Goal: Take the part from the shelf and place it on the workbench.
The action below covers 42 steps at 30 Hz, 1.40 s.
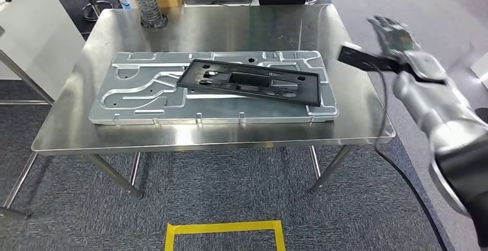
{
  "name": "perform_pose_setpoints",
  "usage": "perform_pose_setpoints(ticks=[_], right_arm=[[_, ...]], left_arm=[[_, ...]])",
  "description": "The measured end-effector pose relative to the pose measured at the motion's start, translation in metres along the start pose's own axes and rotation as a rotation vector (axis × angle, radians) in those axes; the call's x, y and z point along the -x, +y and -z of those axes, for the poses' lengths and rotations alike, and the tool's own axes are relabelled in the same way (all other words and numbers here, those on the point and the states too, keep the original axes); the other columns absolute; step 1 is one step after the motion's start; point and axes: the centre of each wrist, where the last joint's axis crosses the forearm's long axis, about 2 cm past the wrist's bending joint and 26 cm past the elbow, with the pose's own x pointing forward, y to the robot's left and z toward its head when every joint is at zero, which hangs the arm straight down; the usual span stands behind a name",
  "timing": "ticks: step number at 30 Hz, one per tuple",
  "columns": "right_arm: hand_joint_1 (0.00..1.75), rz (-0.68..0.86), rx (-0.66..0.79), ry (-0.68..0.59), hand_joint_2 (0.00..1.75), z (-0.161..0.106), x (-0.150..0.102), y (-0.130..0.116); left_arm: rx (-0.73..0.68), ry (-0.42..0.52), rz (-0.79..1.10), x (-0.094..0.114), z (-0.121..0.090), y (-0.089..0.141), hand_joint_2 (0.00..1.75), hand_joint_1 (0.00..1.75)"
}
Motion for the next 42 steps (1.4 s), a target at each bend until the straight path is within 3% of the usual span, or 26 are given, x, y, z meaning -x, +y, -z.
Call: perform_pose_setpoints(ticks=[4,7,10,14,21,27,37,42], right_arm=[[0.0,0.104,-0.043,0.153,0.0,-0.041,0.051,0.063],[0.0,0.19,-0.09,0.256,0.0,-0.088,0.076,0.124],[0.0,0.252,-0.17,0.346,0.0,-0.142,0.091,0.178],[0.0,0.342,-0.267,0.447,0.0,-0.207,0.094,0.233],[0.0,0.675,-0.483,0.606,0.0,-0.296,0.053,0.3],[0.0,1.017,-0.621,0.834,0.0,-0.361,-0.008,0.338],[0.0,1.373,-0.772,1.294,0.0,-0.45,-0.1,0.362],[0.0,1.394,-0.86,1.419,0.0,-0.475,-0.126,0.363]], left_arm=[[-0.001,0.004,-0.001,0.002,0.0,0.0,0.0,0.0],[0.0,0.002,0.004,0.001,0.0,0.0,0.0,0.0],[0.002,0.002,0.01,0.0,0.0,0.0,0.0,0.0],[0.008,-0.006,0.017,-0.004,0.001,0.001,0.0,0.0],[0.01,-0.005,0.027,-0.006,0.001,0.002,0.0,0.0],[0.011,0.011,0.052,-0.005,0.001,0.003,0.0,0.0],[0.002,0.012,0.075,-0.01,0.002,0.003,0.0,0.0],[0.001,0.012,0.072,-0.01,0.001,0.001,0.0,0.0]])
